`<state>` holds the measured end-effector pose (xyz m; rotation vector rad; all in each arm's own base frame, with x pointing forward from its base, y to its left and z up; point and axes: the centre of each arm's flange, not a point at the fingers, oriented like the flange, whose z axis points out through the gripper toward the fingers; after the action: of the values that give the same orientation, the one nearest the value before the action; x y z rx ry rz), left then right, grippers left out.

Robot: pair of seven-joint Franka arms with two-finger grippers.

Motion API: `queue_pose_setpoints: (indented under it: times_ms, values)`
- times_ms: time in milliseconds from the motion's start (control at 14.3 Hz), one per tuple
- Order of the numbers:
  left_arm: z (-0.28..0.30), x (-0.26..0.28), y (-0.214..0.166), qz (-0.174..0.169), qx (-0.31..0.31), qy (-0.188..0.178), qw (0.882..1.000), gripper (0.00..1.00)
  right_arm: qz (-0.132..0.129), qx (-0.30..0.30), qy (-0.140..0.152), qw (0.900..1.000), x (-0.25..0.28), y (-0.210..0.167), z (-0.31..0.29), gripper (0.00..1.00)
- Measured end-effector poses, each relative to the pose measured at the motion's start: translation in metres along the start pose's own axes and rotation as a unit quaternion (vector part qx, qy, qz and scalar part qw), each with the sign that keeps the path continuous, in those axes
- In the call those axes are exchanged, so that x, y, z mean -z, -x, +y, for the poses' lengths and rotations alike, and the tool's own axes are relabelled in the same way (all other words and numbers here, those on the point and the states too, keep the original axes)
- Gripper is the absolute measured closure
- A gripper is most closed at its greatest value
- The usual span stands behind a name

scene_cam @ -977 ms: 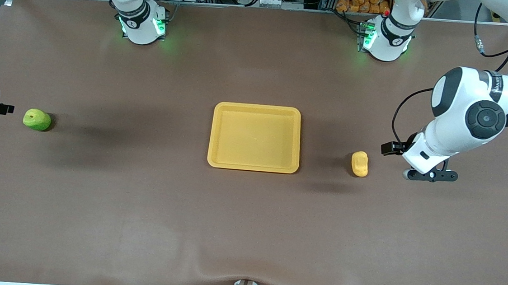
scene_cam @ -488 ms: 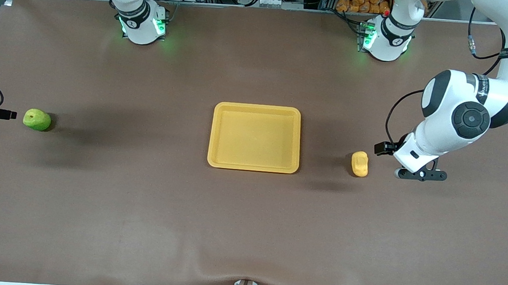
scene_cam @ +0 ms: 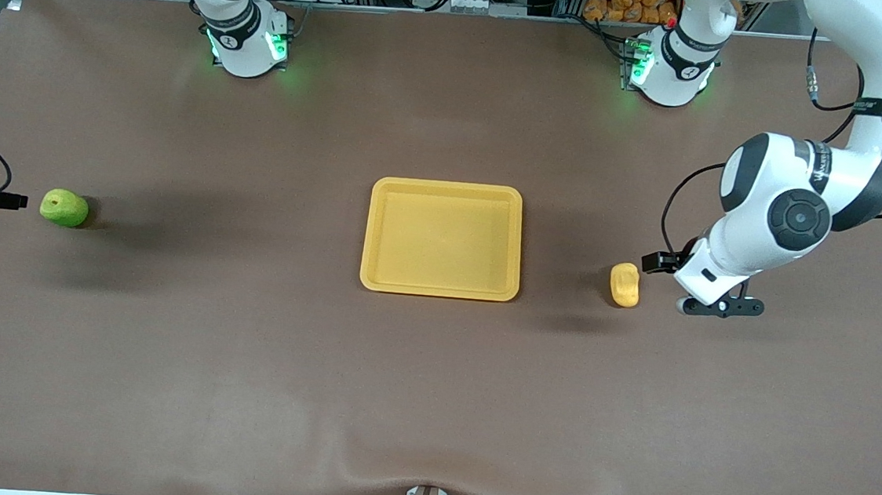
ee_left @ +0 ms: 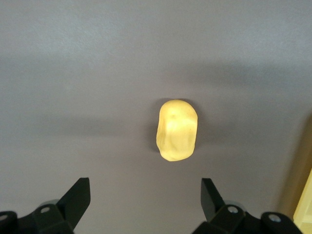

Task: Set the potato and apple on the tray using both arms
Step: 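Lower and close the left gripper on the potato while the right grasps the apple, then carry the potato with the left gripper over the tray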

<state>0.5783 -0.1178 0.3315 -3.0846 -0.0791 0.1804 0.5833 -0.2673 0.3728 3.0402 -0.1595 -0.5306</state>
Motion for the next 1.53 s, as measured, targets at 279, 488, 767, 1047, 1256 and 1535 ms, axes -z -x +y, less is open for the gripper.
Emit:
queue_pose_setpoints:
  times_ms: [279,488,767,1047,1256,1535]
  values:
    - [0.007,-0.024,-0.004,-0.008,-0.001,0.001,1.0,0.0,0.01,0.011,-0.005,1.0,-0.03,0.001,0.021,0.0]
    - [0.009,-0.041,-0.007,-0.013,-0.002,0.003,1.0,0.0,0.019,0.014,-0.007,1.0,-0.054,0.002,0.032,0.0]
    - [0.012,-0.071,-0.011,-0.026,-0.003,0.005,1.0,0.0,0.018,0.013,-0.014,1.0,-0.086,0.001,0.041,0.0]
    - [0.02,-0.093,-0.012,-0.03,-0.005,0.009,0.999,0.0,0.013,0.016,-0.022,1.0,-0.112,-0.002,0.051,0.0]
    - [0.03,-0.107,-0.015,-0.02,-0.006,0.015,1.0,0.0,0.01,0.013,-0.032,0.999,-0.134,-0.002,0.055,0.0]
    - [0.038,-0.125,-0.015,-0.019,-0.009,0.019,1.0,0.06,0.011,0.013,-0.036,0.999,-0.157,0.0,0.053,0.0]
